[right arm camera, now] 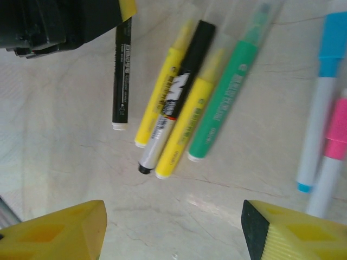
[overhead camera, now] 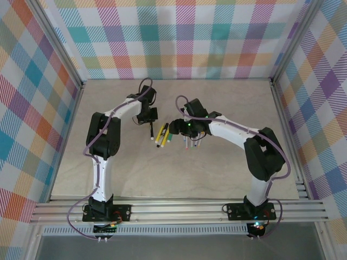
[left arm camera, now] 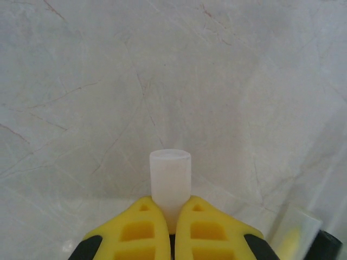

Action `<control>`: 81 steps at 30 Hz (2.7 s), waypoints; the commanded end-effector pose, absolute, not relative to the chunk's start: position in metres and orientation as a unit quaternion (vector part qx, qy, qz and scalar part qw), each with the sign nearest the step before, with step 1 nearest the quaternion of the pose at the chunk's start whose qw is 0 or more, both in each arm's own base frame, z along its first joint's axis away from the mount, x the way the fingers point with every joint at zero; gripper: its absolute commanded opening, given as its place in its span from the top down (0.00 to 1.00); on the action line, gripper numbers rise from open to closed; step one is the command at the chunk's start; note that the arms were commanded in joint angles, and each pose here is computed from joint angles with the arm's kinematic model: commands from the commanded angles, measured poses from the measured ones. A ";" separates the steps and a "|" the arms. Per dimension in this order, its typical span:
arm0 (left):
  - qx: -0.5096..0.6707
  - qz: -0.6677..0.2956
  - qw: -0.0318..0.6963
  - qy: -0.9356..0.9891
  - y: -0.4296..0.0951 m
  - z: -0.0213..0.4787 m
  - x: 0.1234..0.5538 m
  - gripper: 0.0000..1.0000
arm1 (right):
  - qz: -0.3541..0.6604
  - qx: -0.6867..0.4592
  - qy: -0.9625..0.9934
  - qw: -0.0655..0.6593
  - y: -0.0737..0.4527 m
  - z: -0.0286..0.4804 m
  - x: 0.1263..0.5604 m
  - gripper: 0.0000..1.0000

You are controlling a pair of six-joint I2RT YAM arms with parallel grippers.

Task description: Open the pen caps

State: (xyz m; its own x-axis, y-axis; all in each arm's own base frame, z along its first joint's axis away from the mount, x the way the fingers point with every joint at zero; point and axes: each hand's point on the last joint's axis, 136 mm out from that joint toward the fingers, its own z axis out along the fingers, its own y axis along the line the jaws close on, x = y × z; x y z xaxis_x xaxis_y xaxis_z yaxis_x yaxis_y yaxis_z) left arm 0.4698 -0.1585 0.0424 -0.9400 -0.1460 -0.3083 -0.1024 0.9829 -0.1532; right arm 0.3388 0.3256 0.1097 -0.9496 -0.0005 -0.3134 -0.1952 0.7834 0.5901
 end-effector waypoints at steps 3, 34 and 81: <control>-0.079 -0.139 0.177 0.971 -0.172 0.101 0.468 1.00 | 0.424 -0.082 0.892 0.137 0.368 0.130 0.342 0.36; -0.077 -0.264 0.163 0.947 -0.220 0.153 0.426 1.00 | 0.499 -0.084 0.854 0.118 0.411 0.142 0.361 1.00; -0.154 -0.207 0.215 0.942 -0.179 0.150 0.471 1.00 | 0.486 -0.180 0.855 0.014 0.354 0.159 0.200 1.00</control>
